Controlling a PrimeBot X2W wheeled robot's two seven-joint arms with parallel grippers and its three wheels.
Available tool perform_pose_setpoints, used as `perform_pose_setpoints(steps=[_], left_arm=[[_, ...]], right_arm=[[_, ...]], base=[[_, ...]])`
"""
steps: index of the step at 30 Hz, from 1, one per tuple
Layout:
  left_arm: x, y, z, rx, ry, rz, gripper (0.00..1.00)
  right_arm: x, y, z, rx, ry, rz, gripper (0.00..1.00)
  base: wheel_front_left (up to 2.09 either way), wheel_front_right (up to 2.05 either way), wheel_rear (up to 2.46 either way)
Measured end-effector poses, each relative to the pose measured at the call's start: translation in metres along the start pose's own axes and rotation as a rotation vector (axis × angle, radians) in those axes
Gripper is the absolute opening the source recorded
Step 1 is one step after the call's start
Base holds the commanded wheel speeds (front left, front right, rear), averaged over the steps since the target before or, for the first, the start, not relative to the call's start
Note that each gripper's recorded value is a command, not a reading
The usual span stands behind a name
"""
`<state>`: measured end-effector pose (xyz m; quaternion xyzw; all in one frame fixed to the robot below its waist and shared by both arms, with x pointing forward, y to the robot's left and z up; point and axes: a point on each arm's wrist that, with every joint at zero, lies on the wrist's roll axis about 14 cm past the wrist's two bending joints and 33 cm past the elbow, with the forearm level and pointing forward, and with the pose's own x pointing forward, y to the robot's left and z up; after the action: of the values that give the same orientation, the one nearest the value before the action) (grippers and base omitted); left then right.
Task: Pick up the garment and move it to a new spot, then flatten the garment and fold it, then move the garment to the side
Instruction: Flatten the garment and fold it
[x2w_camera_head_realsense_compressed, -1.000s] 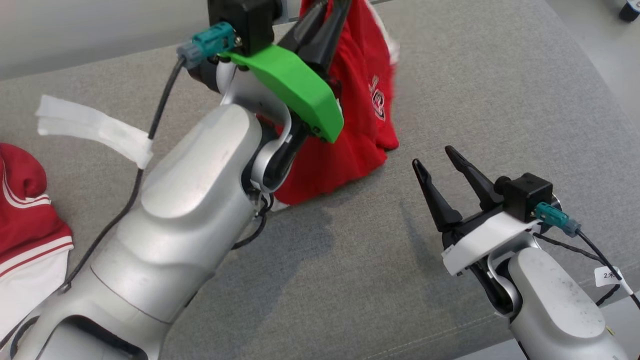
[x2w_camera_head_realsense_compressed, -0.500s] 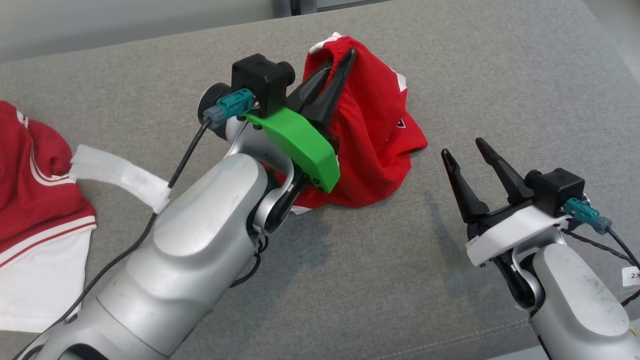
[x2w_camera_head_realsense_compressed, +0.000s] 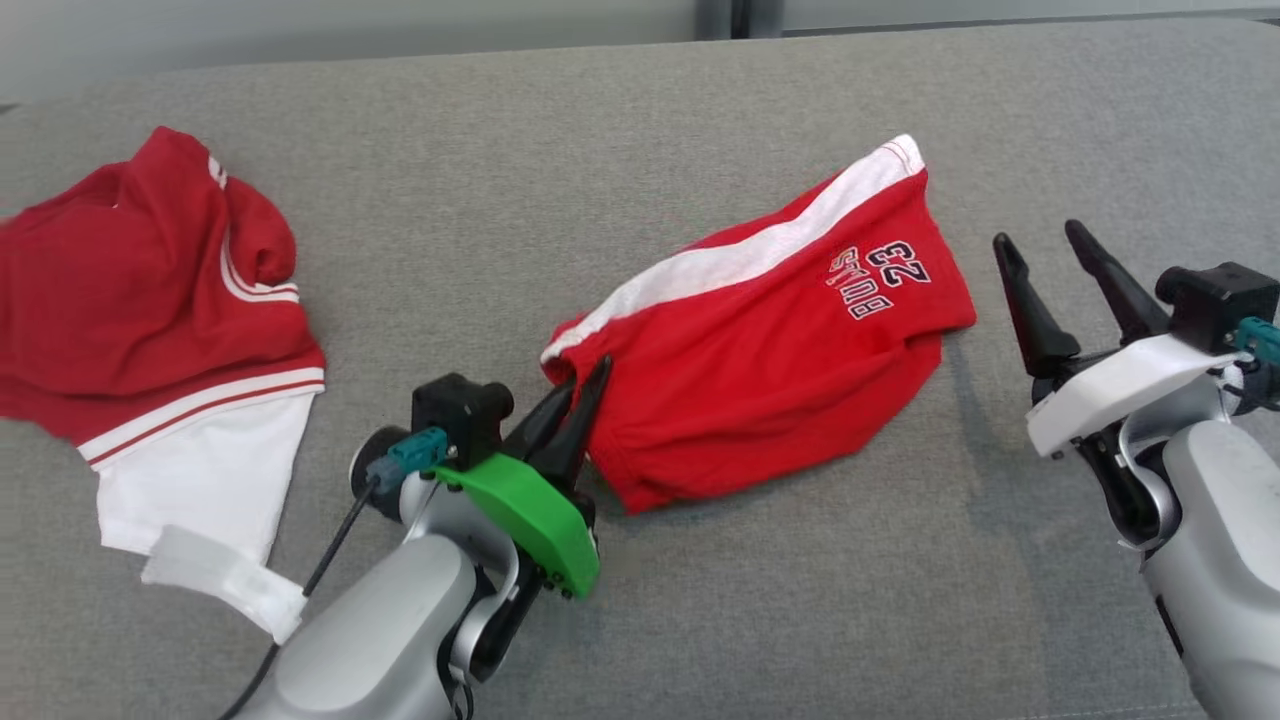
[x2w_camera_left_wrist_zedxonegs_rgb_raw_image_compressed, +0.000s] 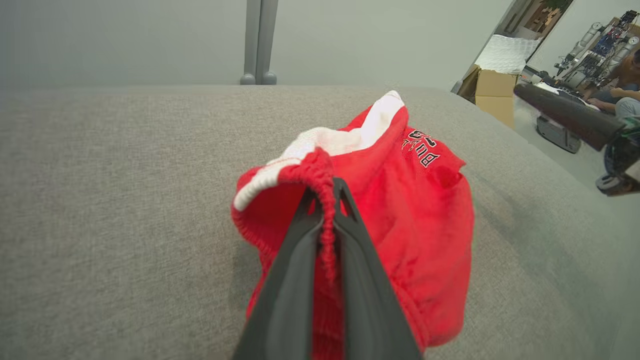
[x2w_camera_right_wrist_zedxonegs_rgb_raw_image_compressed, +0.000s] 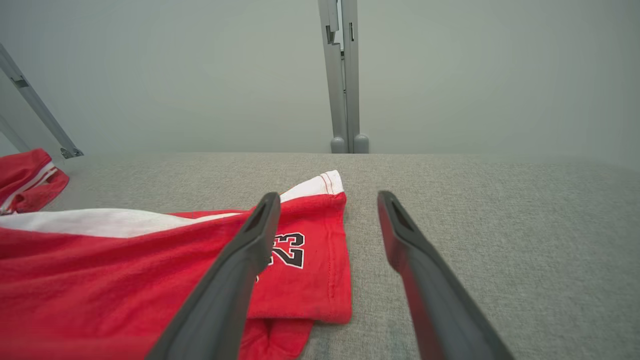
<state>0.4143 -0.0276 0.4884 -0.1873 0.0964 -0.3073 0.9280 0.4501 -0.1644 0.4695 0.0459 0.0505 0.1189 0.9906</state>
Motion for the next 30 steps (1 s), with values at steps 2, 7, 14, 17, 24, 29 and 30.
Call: perform_pose_setpoints(steps=[2,7,14,17,24,29,30], left_arm=[[-0.014,0.005,-0.010,-0.015,0.019,0.029,0.00],[-0.043,0.015,-0.022,-0.025,0.042,0.086,0.00],[-0.064,0.010,-0.022,-0.083,0.021,0.123,0.00],[-0.068,0.010,-0.016,-0.096,-0.003,0.135,0.00],[-0.067,0.006,-0.010,-0.136,-0.040,0.131,0.00],[-0.067,0.013,-0.016,-0.149,-0.029,0.154,0.00],[-0.067,0.015,-0.017,-0.151,-0.025,0.159,0.00]], right_arm=[[0.007,0.000,0.002,-0.001,0.006,0.006,1.00],[0.024,0.006,0.001,-0.009,0.049,0.039,1.00],[0.054,0.039,-0.002,0.000,0.150,0.127,1.00],[0.073,0.054,0.006,-0.013,0.191,0.168,1.00],[0.097,0.045,-0.011,-0.096,0.376,0.174,1.00],[0.104,0.062,-0.036,-0.130,0.482,0.228,1.00],[0.106,0.065,-0.038,-0.135,0.492,0.238,1.00]], base=[[0.00,0.00,0.00],[0.00,0.00,0.00],[0.00,0.00,0.00],[0.00,0.00,0.00],[0.00,0.00,0.00],[0.00,0.00,0.00],[0.00,0.00,0.00]])
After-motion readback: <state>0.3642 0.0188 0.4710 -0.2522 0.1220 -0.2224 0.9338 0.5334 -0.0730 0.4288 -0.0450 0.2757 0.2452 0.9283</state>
